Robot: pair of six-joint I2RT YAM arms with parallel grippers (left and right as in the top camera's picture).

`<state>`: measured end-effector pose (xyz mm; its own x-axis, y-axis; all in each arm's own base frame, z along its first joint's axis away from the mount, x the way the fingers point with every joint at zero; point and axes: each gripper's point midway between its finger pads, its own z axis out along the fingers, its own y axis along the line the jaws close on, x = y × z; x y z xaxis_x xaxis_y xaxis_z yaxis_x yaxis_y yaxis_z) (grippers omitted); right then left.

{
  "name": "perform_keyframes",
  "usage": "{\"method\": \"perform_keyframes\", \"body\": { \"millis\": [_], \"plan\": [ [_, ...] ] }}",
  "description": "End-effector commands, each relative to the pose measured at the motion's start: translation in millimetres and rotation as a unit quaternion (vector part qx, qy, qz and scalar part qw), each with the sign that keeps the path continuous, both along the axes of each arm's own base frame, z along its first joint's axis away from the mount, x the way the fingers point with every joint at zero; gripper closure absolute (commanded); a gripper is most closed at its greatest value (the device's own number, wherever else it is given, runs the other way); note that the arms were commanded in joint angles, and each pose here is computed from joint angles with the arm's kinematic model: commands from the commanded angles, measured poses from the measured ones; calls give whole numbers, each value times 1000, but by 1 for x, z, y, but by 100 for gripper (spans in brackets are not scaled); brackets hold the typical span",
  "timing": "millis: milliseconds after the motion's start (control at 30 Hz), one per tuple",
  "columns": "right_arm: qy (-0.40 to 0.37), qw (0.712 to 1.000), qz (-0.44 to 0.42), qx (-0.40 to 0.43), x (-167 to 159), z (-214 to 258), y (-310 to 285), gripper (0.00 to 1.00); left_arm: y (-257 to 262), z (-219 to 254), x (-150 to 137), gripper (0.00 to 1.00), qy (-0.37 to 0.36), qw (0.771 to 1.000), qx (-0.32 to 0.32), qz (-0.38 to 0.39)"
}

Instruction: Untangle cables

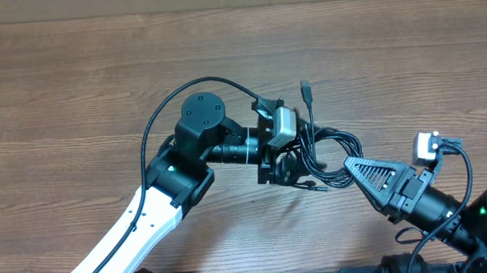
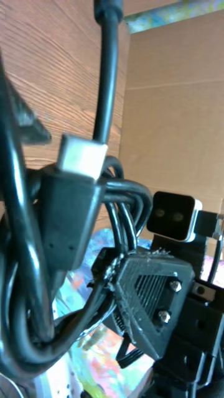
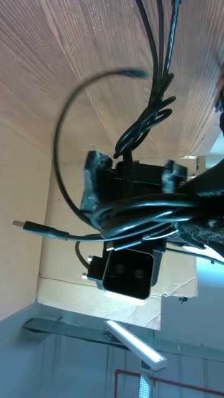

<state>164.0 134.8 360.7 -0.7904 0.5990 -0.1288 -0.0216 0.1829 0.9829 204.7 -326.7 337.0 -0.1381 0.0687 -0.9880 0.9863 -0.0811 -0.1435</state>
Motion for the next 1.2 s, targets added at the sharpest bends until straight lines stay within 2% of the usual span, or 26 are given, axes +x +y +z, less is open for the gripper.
{"method": "perform_keyframes", "body": {
  "millis": [0, 200, 267, 333, 400, 467, 567, 767, 900, 1067, 1167],
  "plan": [
    [-21, 1000, 6, -3, -4, 9, 1, 96, -2, 7, 0, 96, -13, 1000, -6, 0],
    [-20, 999, -29, -23, 4, 1, -7, 96, -2, 7, 0, 96, -12, 1000, -6, 0],
    [-23, 998, -49, -40, 9, -3, -13, 93, -2, 7, 0, 96, -5, 1000, -5, 1],
    [-19, 995, -77, -61, 15, -11, -21, 62, -2, 7, 0, 96, 1, 1000, -4, 1],
    [-32, 993, -78, -77, 16, -13, -23, 37, -2, 6, 8, 96, 31, 999, -1, 26],
    [-43, 992, -75, -89, 16, -13, -23, 30, -2, 5, 16, 96, 56, 997, 2, 51],
    [-49, 992, -73, -95, 16, -13, -23, 27, -2, 5, 27, 96, 88, 993, 2, 82],
    [-31, 992, -71, -97, 14, -20, -23, 27, 2, 4, 44, 96, 153, 979, -1, 131],
    [-52, 989, -71, -118, 15, -21, -24, 25, 1, 5, 41, 96, 166, 978, -3, 127],
    [-42, 985, -103, -131, 21, -26, -34, 32, -1, 8, 35, 96, 164, 981, -4, 107],
    [-36, 985, -104, -133, 21, -28, -34, 33, -1, 8, 34, 96, 164, 981, -4, 106]
  ]
}}
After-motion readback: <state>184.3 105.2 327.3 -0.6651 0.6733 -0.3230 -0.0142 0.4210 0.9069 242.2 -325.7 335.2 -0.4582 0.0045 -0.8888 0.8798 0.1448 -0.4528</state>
